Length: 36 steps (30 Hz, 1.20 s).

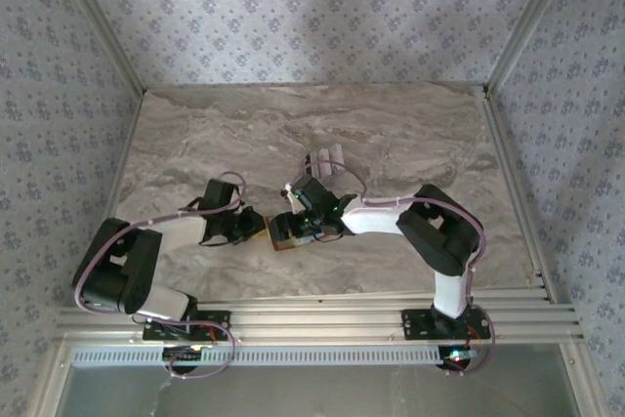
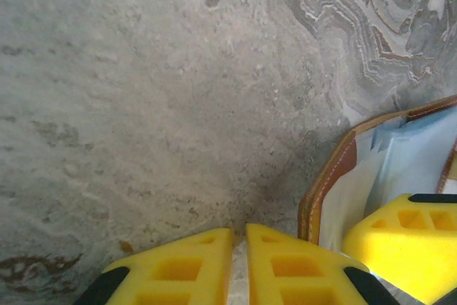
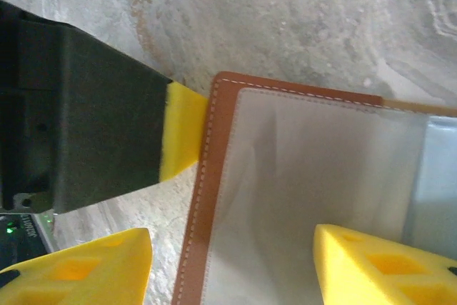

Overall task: Put the credit cards into the card holder
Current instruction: Flip over the card slot in the card holder.

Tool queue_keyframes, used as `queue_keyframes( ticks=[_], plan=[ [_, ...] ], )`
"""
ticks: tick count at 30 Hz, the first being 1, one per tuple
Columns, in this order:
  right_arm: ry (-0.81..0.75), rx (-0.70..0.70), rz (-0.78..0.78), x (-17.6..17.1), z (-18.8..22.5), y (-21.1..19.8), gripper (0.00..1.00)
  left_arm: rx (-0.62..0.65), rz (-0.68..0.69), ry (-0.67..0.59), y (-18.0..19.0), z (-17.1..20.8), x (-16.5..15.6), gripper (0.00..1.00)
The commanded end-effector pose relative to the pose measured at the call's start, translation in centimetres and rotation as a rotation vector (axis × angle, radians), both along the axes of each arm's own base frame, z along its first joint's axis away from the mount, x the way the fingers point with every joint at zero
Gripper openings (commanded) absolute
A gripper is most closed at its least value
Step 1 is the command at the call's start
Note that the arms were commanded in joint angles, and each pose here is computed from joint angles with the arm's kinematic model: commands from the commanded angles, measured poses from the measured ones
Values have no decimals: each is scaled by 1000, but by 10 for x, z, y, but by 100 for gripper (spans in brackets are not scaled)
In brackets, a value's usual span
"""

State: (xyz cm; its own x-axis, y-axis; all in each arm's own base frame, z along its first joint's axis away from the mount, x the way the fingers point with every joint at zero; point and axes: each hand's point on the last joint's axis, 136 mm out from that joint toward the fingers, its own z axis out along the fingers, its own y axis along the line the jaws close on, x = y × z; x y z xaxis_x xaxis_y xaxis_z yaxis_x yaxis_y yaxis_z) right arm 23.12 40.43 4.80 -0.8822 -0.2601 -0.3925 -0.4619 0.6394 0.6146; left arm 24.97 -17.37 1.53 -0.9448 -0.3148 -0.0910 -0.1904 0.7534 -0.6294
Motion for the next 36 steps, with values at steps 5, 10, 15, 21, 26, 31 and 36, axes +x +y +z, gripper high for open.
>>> queue_keyframes(
  ticks=[5,10,15,21,26,31,36],
  plan=[
    [48,-74,-68,-6,-39,-24,67,34,-43,4,-3,-7,3,16],
    [16,-182,-218,-9,-52,-68,68,67,-69,-32,-10,3,4,23],
    [-44,-248,-339,-14,-51,-101,69,83,-128,-59,-29,12,4,27],
    [-91,-169,-309,-10,-27,-87,76,21,-150,-100,-50,44,10,26],
    [-110,-113,-256,-7,-2,-77,78,-9,-150,-111,-58,60,15,25],
    [-133,-99,-225,-6,19,-78,80,-38,-177,-116,-73,69,19,24],
    [-128,-81,-231,-5,27,-88,81,-51,-219,-122,-92,75,19,24]
  ],
)
